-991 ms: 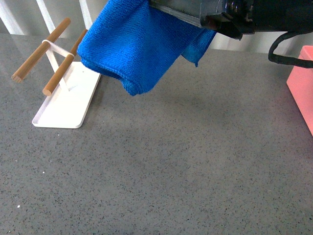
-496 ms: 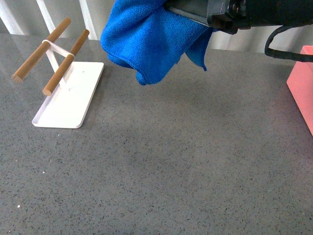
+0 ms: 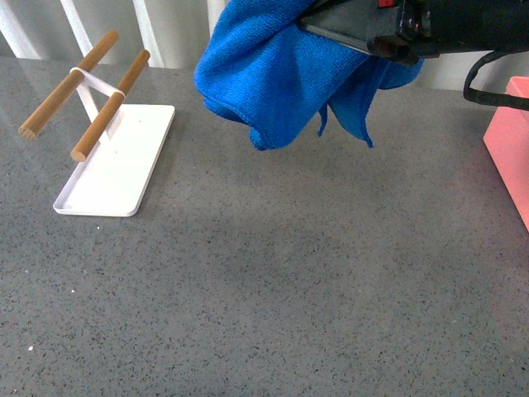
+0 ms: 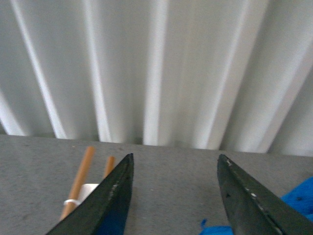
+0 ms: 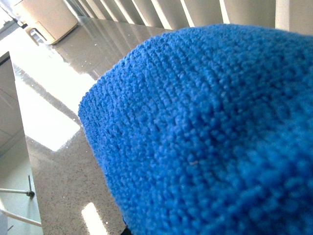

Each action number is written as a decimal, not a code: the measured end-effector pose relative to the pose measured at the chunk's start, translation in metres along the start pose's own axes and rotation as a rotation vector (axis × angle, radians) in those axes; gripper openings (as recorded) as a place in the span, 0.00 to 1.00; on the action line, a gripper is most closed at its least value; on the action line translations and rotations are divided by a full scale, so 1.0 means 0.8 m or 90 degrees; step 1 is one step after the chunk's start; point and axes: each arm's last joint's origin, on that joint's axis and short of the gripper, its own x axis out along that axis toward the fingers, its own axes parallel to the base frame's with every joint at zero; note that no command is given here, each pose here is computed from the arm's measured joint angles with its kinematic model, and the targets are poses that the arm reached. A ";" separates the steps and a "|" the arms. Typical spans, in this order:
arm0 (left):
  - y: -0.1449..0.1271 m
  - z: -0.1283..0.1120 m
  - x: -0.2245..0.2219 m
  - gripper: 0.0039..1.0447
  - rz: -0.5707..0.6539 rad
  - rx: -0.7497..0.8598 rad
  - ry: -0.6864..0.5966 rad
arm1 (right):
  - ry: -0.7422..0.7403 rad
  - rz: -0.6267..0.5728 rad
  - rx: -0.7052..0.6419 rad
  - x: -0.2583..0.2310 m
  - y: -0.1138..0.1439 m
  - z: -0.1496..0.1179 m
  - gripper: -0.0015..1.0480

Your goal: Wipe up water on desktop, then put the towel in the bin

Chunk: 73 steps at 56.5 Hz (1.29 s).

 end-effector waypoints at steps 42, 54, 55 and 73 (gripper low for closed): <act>0.093 -0.069 -0.123 0.03 0.000 0.020 0.019 | 0.028 -0.041 -0.020 -0.013 -0.009 -0.001 0.05; 0.102 -0.076 -0.142 0.03 -0.001 0.020 0.020 | 0.034 -0.052 -0.025 -0.012 -0.009 -0.001 0.05; 0.103 -0.076 -0.143 0.03 -0.003 0.019 0.020 | 0.036 -0.052 -0.025 -0.012 -0.008 -0.001 0.05; 0.116 -0.086 -0.163 0.03 0.004 0.020 0.010 | 0.053 -0.061 -0.040 -0.006 0.002 -0.002 0.05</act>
